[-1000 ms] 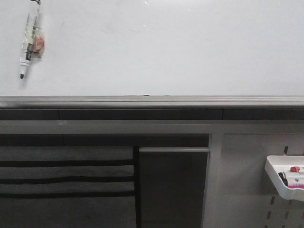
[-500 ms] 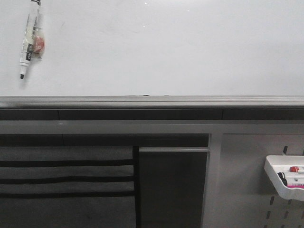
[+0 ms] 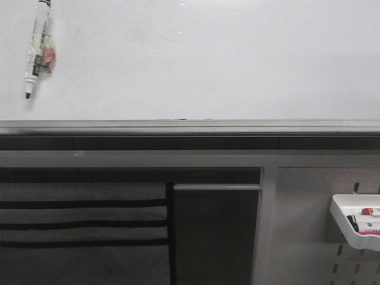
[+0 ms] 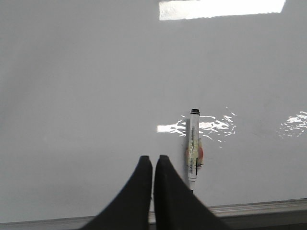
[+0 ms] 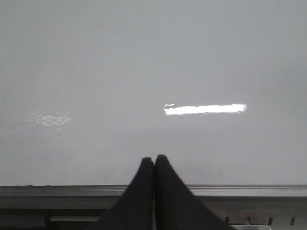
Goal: Write number 3 on whiteboard
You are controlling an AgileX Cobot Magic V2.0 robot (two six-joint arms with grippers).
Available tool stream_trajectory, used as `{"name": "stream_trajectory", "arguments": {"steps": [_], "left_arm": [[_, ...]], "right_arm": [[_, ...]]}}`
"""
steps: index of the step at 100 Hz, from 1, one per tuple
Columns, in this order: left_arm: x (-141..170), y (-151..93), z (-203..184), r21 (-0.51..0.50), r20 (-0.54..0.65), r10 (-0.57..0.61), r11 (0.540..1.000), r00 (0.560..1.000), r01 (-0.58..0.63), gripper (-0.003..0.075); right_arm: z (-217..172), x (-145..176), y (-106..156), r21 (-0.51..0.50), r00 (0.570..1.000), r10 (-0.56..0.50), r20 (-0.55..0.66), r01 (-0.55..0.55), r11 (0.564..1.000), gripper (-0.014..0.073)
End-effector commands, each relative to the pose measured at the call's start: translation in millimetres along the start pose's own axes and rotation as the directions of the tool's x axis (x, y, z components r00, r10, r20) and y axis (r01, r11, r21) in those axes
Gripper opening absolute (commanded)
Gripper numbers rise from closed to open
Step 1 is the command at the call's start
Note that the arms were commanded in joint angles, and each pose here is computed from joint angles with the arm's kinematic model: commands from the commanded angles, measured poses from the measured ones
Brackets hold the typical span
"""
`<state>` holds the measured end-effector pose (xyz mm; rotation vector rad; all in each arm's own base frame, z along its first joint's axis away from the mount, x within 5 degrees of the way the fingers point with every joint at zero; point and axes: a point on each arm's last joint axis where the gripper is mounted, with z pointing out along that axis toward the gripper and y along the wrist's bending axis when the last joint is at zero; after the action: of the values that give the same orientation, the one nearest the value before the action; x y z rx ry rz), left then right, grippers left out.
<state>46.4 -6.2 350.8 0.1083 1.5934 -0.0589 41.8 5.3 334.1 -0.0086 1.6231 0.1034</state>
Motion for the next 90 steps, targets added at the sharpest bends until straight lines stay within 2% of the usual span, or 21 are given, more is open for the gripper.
{"name": "stream_trajectory", "arguments": {"steps": [1, 7, 14, 19, 27, 30, 32, 33, 37, 43, 48, 56, 63, 90], "left_arm": [[-15.4, 0.9, 0.0, -0.009, 0.078, -0.001, 1.0, 0.997, 0.001, -0.0018], [-14.8, 0.7, 0.1, -0.005, 0.071, -0.006, 1.0, 0.997, 0.007, -0.0018], [-14.8, 0.6, 0.1, -0.004, 0.071, -0.008, 1.0, 0.997, 0.009, -0.0016], [-14.8, 0.6, 0.1, -0.004, 0.071, -0.008, 1.0, 0.997, 0.009, -0.0015], [-14.8, 0.6, 0.1, -0.004, 0.071, -0.008, 1.0, 0.997, 0.009, 0.0022], [-14.8, 0.6, 0.1, -0.004, 0.071, -0.008, 1.0, 0.997, 0.009, 0.0052], [-14.8, 0.6, 0.1, -0.004, 0.071, -0.008, 1.0, 0.997, 0.009, 0.009], [-14.8, 0.6, 0.1, -0.004, 0.071, -0.008, 1.0, 0.997, 0.009, 0.0102], [-14.8, 0.6, 0.1, -0.004, 0.071, -0.008, 1.0, 0.997, 0.009, 0.0163], [-14.5, 0.5, 0.1, -0.004, 0.068, -0.008, 1.0, 0.998, 0.009, 0.0298], [-14.0, 0.5, 0.1, -0.004, 0.062, -0.008, 1.0, 0.998, 0.009, 0.0428], [-13.7, 0.5, 0.1, -0.003, 0.059, -0.008, 1.0, 0.998, 0.009, 0.0587], [-13.7, 0.4, 0.1, -0.002, 0.059, -0.01, 1.0, 0.998, 0.011, 0.0658], [-13.7, 0.2, 0.1, 0.0, 0.059, -0.015, 1.0, 0.998, 0.015, 0.0662]], "right_arm": [[0.1, -15.7, 0.3, 0.005, 0.997, -0.002, 0.076, 0.001, 1.0, -0.0074], [0.1, -14.8, 0.3, 0.005, 0.998, -0.002, 0.066, 0.001, 1.0, -0.0071], [0.2, -13.5, 0.3, 0.004, 0.999, -0.002, 0.052, 0.001, 1.0, -0.0027], [0.2, -13.0, 0.3, 0.004, 0.999, -0.002, 0.047, 0.001, 1.0, 0.0036], [0.2, -12.9, 0.3, 0.004, 0.999, -0.002, 0.045, 0.001, 1.0, 0.0205], [0.2, -12.9, 0.3, 0.004, 0.999, -0.002, 0.045, 0.001, 1.0, 0.0256], [0.2, -12.9, 0.3, 0.004, 0.999, -0.002, 0.045, 0.001, 1.0, 0.0342], [0.2, -12.9, 0.3, 0.004, 0.999, -0.002, 0.045, 0.001, 1.0, 0.0342], [0.2, -12.9, 0.3, 0.004, 0.999, -0.002, 0.045, 0.001, 1.0, 0.0441], [0.2, -12.9, 0.3, 0.004, 0.999, -0.002, 0.045, 0.001, 1.0, 0.0559], [0.2, -12.9, 0.3, 0.004, 0.999, -0.002, 0.045, 0.001, 1.0, 0.0615], [0.2, -12.9, 0.3, 0.004, 0.999, -0.002, 0.045, 0.001, 1.0, 0.064], [0.2, -12.9, 0.3, 0.004, 0.999, -0.002, 0.045, 0.001, 1.0, 0.0635], [0.2, -12.9, 0.3, 0.004, 0.999, -0.002, 0.045, 0.001, 1.0, 0.0635]]}}
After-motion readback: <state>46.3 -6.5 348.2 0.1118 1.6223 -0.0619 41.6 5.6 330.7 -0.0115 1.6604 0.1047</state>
